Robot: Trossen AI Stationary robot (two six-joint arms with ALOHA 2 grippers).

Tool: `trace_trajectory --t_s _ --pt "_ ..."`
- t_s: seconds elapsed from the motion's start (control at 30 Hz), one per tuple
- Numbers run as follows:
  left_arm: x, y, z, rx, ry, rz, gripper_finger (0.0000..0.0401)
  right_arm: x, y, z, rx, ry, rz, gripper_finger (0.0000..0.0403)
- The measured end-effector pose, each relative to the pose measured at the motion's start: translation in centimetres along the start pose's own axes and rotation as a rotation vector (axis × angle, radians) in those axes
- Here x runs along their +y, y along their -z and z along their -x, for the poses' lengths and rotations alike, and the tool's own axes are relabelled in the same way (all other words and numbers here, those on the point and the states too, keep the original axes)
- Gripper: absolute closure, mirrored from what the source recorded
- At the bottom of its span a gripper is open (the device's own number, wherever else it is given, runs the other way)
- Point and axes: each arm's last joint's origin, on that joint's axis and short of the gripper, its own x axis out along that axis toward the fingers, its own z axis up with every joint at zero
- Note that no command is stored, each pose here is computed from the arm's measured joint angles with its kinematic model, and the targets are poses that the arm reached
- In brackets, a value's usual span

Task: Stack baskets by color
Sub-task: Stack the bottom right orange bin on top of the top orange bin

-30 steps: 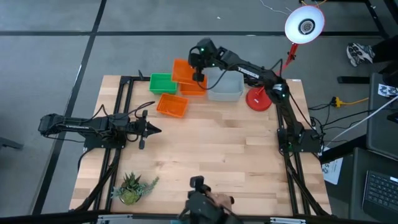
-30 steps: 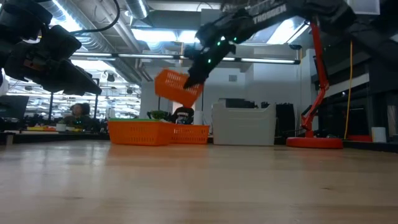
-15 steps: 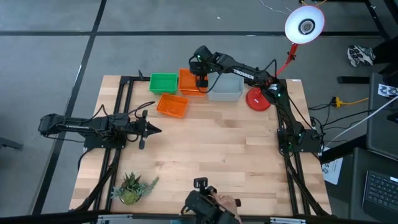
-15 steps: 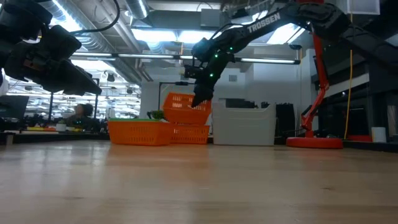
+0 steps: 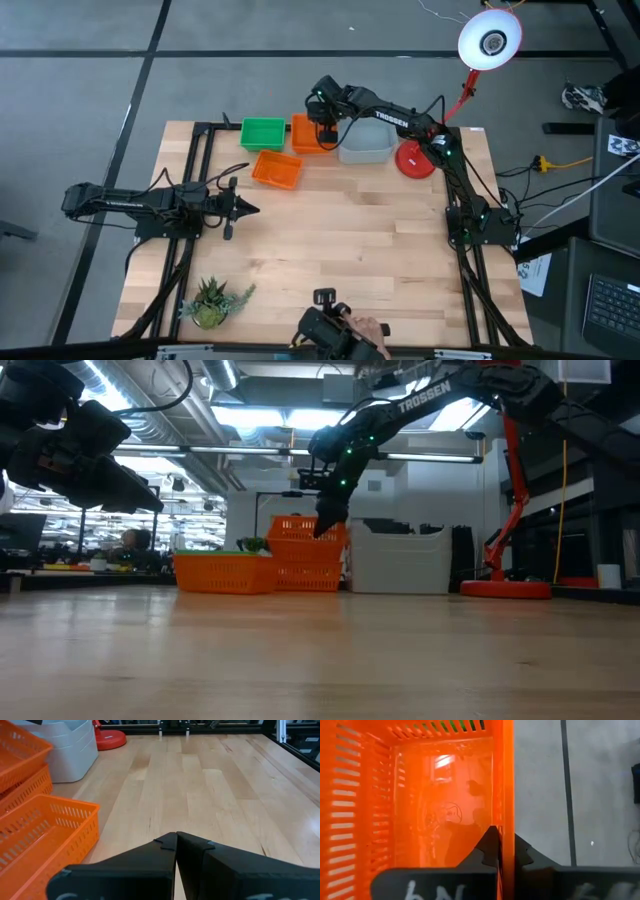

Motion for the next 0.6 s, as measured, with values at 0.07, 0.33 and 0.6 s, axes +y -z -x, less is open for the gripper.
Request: trace_trajectory --t_s 0.07,0.33,0.6 --pt "0.00 0.00 0.00 0.000 0.000 0.000 0.0401 0.04 -0.03 0.00 -0.011 -0.014 0.000 0.0403" --pt "0.00 0.00 0.00 0.000 0.000 0.000 0.0401 0.08 0.02 0.04 -0.007 -0.020 0.024 0.0392" --pt "0.00 0.00 0.00 0.000 0.000 0.000 0.0401 0.19 -0.04 0.06 -0.027 -0.048 0.028 0.0329"
